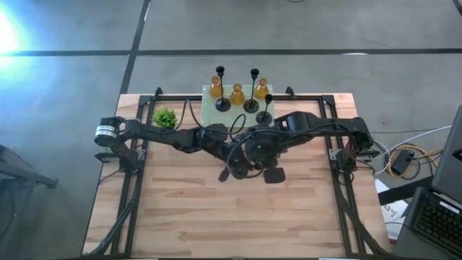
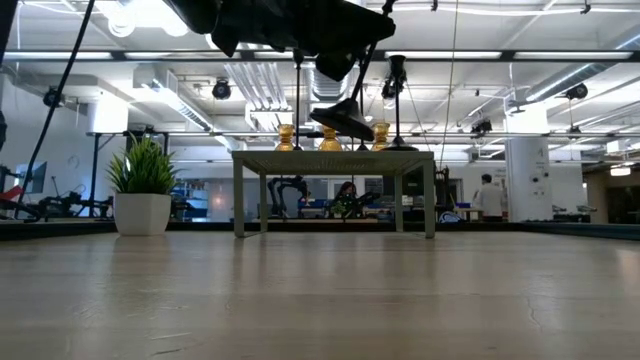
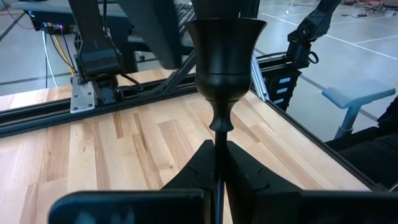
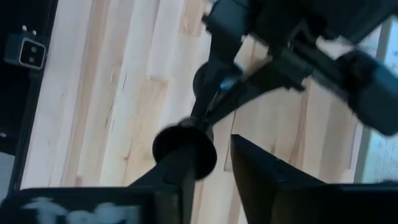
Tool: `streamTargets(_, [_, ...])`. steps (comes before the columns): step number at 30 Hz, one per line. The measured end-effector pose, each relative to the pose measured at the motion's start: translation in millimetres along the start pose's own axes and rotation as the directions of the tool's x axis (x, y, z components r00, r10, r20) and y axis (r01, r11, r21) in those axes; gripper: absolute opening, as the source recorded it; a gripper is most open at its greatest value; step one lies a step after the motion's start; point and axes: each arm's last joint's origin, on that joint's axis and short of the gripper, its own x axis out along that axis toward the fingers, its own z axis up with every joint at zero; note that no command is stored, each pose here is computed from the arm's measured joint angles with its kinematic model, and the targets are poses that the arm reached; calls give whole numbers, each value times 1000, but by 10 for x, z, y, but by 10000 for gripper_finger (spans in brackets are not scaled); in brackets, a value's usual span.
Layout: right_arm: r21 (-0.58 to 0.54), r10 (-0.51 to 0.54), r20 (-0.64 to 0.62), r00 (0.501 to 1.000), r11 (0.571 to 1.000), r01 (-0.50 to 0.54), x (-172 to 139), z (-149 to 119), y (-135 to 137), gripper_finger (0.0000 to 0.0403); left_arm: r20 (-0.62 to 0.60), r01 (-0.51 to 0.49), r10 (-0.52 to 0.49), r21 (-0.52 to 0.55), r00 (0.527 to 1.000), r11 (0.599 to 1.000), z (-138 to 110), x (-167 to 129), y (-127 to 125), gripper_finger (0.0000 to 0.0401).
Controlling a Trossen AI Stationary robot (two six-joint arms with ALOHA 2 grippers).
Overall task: Pick & Place candle stick holders
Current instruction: Put the black candle holder on the shelf
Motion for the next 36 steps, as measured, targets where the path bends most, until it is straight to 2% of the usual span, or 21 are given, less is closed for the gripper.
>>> streamTargets(3, [24, 1, -30, 1000, 1000, 0, -35, -34, 3, 119, -1, -1, 1, -1, 1000, 1000, -1, 0, 0, 17])
streamTargets(6, [115, 3, -84, 996, 993, 7, -106, -106, 8, 137, -25, -9, 8, -14, 1000, 1000, -11, -19, 1, 17])
streamTargets(8, [173, 3, -53, 999, 985, 6, -200, -140, 14, 144, -38, -31, 30, -15, 999, 999, 3, -48, -2, 17])
streamTargets(10, [179, 0, -27, 1000, 984, 5, -336, -210, 37, 148, -42, -49, 49, -6, 998, 999, 32, -82, -8, 17])
streamTargets(14, [209, -114, 106, 988, 974, 89, -689, -346, 32, 147, -38, -57, 57, 1, 998, 998, 59, -108, -15, 17])
streamTargets(18, [287, -175, 249, 953, 953, 100, -976, -442, 32, 135, -53, -69, 69, 0, 996, 998, 43, -110, -14, 17])
streamTargets(21, [354, -227, 266, 937, 927, 125, -1174, -638, 64, 126, -72, -131, 132, 15, 989, 991, 9, -123, -5, 17])
streamTargets(23, [395, -306, 236, 922, 897, 196, -1231, -781, 86, 120, -88, -168, 169, 22, 982, 986, -21, -127, 2, 17])
streamTargets(27, [486, -464, 159, 872, 805, 340, -1168, -1023, 125, 107, -111, -181, 183, 26, 977, 983, -86, -135, 1, 17])
streamTargets(31, [554, -525, 99, 845, 735, 391, -961, -1256, 143, 95, -124, -220, 222, 30, 967, 975, -113, -159, 13, 17])
streamTargets(34, [551, -541, 71, 838, 722, 419, -665, -1368, 138, 86, -118, -298, 303, 60, 945, 953, -97, -228, 36, 17])
streamTargets(36, [541, -544, 81, 835, 728, 421, -458, -1420, 132, 81, -123, -341, 347, 66, 930, 938, -111, -298, 42, 17])
